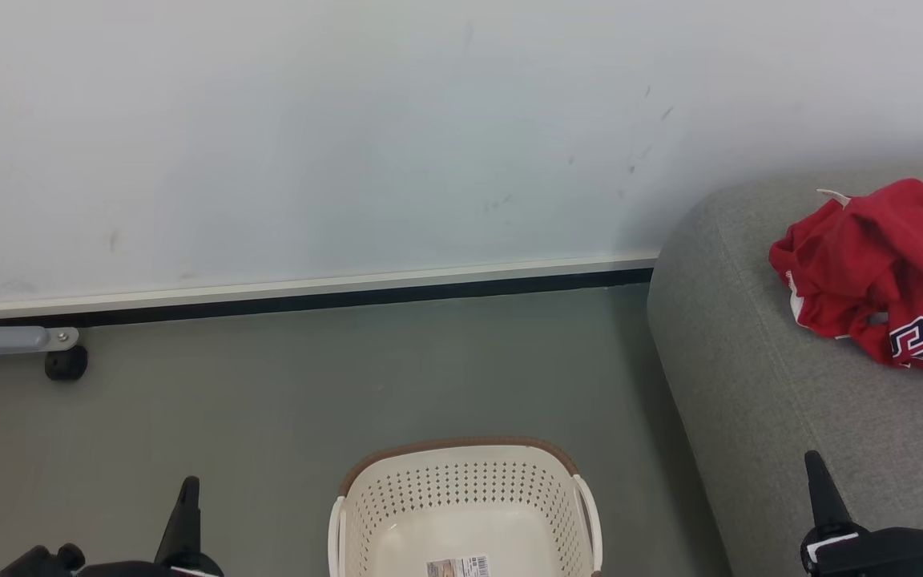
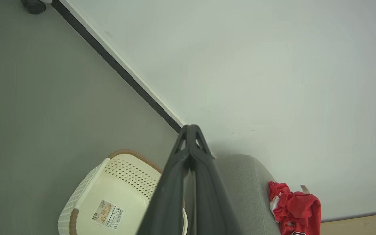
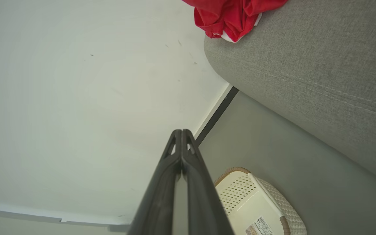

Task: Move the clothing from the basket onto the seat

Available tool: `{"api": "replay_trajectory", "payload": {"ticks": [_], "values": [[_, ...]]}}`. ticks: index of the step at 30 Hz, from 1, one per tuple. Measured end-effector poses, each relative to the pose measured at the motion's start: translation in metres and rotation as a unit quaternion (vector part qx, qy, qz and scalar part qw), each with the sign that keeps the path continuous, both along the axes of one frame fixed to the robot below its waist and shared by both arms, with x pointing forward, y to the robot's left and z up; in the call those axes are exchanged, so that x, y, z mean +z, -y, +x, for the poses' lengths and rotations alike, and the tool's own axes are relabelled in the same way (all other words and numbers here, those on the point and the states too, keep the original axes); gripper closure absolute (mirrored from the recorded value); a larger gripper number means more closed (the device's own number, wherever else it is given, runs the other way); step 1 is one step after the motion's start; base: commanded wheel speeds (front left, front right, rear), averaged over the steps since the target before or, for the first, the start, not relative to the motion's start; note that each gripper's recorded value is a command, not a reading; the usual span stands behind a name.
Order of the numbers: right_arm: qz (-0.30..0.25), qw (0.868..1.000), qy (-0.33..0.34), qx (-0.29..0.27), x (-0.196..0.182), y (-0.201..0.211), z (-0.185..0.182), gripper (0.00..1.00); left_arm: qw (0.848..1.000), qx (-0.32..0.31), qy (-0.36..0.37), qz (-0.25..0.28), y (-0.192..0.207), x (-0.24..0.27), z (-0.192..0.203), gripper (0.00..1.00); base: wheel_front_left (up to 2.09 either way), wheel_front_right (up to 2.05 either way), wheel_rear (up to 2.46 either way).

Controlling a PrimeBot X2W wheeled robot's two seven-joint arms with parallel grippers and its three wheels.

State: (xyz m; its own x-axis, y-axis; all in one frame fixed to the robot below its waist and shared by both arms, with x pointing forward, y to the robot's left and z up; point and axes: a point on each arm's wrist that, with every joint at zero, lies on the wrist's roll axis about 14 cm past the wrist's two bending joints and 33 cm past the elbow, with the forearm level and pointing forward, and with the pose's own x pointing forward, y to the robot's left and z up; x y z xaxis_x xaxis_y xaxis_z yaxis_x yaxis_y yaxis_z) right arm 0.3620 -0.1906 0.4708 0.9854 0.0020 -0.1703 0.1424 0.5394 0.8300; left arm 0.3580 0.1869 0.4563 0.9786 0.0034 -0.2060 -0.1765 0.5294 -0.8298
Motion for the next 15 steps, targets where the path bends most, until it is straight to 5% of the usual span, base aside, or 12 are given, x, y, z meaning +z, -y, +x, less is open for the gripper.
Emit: {"api": "replay_trajectory", "payload": {"ticks": [15], "values": [[0.111, 0.994, 0.007, -0.018, 0.0015, 0.0047, 0.007, 1.0, 0.994, 0.012, 0.012, -0.11, 0.0, 0.0059, 0.0076, 1.0, 0.0, 0.0, 0.0]]}}
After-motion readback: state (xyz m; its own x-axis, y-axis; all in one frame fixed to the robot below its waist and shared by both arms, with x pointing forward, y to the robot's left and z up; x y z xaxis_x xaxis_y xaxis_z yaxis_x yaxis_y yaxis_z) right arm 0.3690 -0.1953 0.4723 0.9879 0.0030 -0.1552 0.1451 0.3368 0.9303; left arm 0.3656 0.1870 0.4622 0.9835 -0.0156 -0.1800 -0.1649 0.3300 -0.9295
